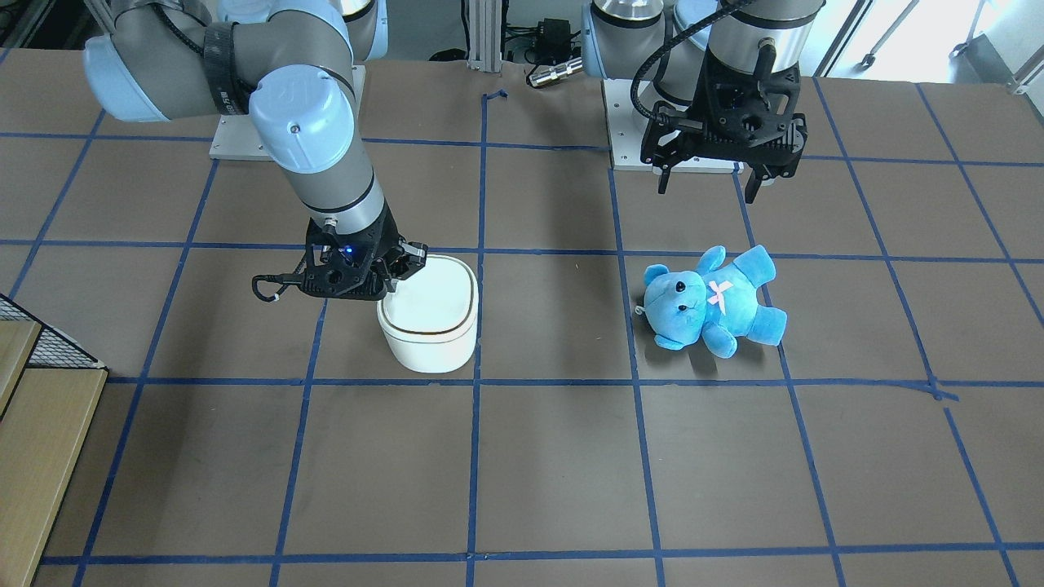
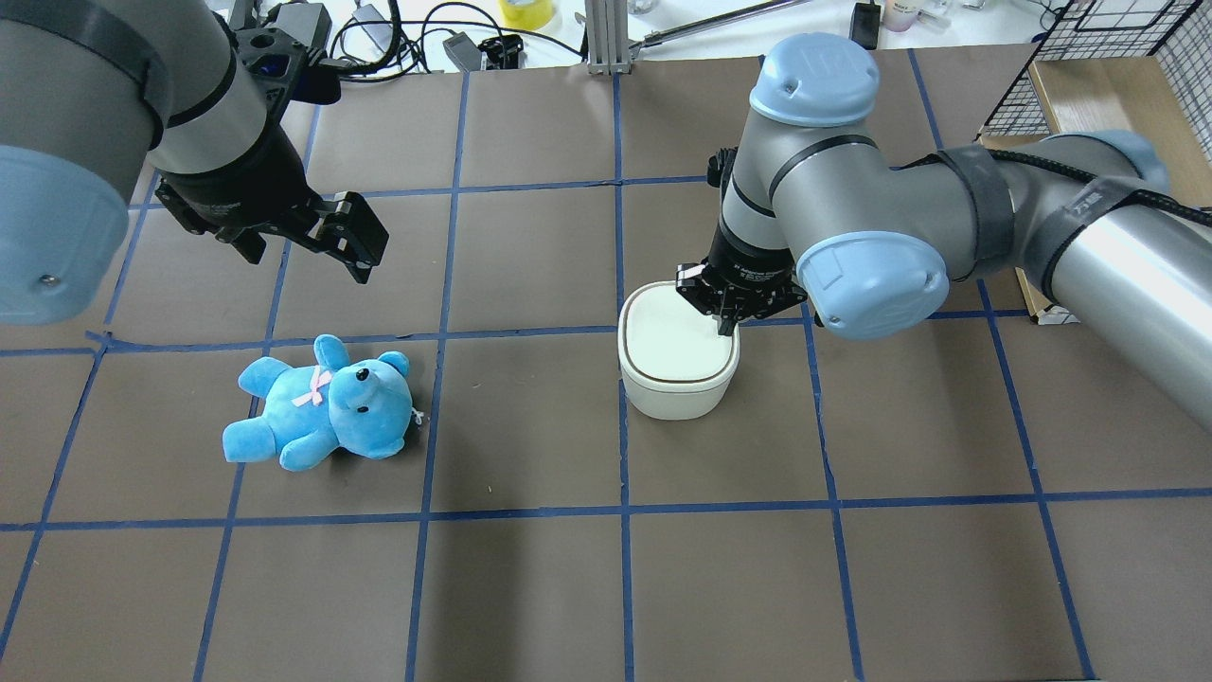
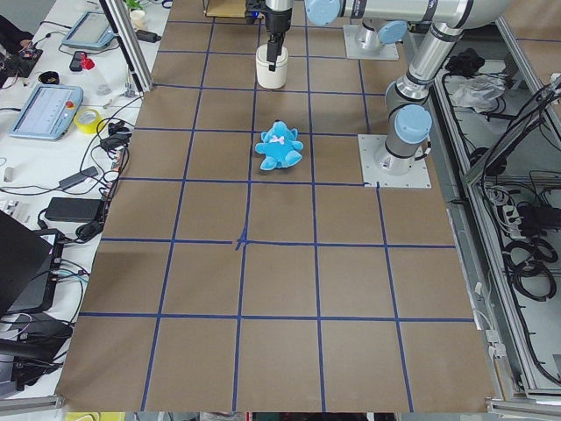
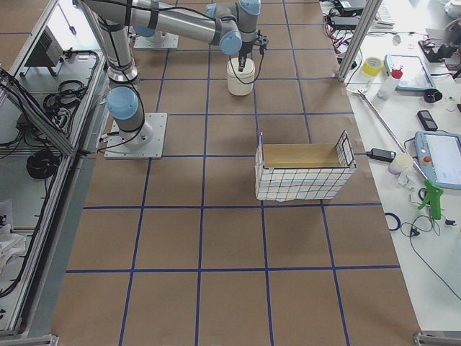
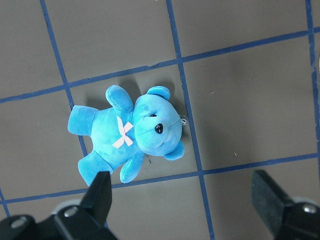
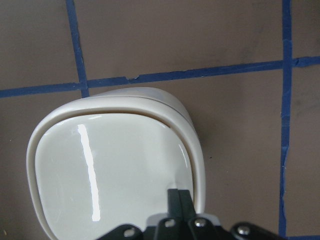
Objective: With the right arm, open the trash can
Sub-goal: 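Press down on the lid's near edge with the right gripper, then lift the right gripper up and back away from the trash can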
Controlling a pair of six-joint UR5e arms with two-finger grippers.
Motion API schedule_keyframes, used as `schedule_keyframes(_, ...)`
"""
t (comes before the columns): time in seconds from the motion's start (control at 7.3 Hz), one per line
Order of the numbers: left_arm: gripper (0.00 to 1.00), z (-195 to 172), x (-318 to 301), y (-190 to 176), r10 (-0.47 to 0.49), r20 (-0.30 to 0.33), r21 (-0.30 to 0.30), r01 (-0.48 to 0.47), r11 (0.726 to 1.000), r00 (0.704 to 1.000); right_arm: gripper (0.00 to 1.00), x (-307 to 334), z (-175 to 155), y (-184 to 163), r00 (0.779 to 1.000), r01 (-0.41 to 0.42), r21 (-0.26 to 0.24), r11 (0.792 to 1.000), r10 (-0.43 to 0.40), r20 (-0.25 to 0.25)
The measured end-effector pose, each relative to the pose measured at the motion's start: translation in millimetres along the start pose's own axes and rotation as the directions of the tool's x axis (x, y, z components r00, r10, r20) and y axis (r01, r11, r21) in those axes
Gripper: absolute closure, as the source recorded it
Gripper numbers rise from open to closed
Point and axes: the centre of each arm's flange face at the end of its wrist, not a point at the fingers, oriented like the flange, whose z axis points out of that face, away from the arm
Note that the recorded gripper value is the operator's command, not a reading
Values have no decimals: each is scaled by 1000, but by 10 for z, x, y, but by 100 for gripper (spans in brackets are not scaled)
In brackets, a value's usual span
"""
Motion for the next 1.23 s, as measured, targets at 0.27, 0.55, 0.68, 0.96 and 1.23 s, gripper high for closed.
schedule_keyframes(0.27, 0, 0, 0, 0, 0, 0, 0, 0, 1000, 1000, 100, -18, 78, 19, 1000, 5, -18, 1000, -5, 4)
schedule_keyframes(0.55, 0, 0, 0, 0, 0, 0, 0, 0, 1000, 1000, 100, -16, 116, 30, 1000, 7, -26, 1000, -7, 3)
schedule_keyframes(0.68, 0, 0, 0, 0, 0, 0, 0, 0, 1000, 1000, 100, -16, 118, 29, 1000, 7, -26, 1000, -7, 3)
schedule_keyframes(0.96, 0, 0, 0, 0, 0, 0, 0, 0, 1000, 1000, 83, -27, 8, -4, 1000, 3, -4, 1000, -3, 9)
schedule_keyframes(1.23, 0, 0, 0, 0, 0, 0, 0, 0, 1000, 1000, 36, -41, -318, -82, 1000, -5, 57, 998, 4, 18)
